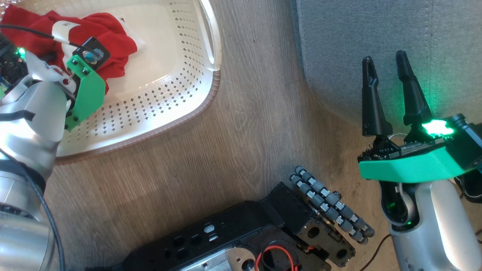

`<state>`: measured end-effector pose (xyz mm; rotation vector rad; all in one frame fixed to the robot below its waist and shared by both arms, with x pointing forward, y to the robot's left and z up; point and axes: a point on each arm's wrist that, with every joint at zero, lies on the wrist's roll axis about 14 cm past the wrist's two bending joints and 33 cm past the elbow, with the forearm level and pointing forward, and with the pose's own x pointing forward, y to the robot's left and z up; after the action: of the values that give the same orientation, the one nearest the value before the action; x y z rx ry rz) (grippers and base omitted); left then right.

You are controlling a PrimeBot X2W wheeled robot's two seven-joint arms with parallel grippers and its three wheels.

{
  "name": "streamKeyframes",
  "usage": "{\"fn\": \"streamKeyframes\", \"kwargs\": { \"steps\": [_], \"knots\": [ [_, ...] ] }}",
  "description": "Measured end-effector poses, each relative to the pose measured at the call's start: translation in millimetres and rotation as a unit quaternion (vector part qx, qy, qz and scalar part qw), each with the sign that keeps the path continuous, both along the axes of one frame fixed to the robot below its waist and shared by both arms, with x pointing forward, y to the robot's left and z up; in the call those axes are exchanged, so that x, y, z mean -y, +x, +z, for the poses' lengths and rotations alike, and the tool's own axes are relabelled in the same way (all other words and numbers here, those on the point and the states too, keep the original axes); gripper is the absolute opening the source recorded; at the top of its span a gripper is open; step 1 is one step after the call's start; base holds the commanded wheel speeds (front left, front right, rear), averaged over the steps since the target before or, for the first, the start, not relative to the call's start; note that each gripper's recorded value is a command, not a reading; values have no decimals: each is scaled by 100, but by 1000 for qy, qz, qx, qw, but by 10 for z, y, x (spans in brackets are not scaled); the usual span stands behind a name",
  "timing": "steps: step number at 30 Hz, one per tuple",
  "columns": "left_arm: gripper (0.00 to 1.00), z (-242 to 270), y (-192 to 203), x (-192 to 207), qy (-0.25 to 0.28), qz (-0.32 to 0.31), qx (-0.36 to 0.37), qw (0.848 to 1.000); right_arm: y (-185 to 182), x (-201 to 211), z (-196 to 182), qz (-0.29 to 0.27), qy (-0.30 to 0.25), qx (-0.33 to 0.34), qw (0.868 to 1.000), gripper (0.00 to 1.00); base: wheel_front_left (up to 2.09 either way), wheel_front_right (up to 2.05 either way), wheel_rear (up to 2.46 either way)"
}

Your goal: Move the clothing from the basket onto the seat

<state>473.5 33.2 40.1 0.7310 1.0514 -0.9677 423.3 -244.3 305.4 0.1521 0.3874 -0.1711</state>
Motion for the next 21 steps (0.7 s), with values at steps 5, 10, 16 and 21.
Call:
{"fn": "streamKeyframes", "kwargs": {
  "steps": [5, 10, 16, 21],
  "knots": [
    [33, -11, -27, -9, -2, 4, -7, 1000, -17, -9, -22, 1, -1, -4, 1000, 100, 0, 0, 0],
    [0, -23, -51, -22, 1, 6, -13, 1000, -45, -13, -45, 1, 0, -9, 1000, 100, 0, 0, 0],
    [0, 11, -24, 5, -12, 12, -7, 1000, -30, -15, -24, 1, 0, -5, 1000, 100, 0, 0, 0],
    [0, 93, 49, 81, -35, 21, 4, 999, 90, 26, 86, 2, -6, 17, 1000, 100, 0, 0, 0]
  ]
}}
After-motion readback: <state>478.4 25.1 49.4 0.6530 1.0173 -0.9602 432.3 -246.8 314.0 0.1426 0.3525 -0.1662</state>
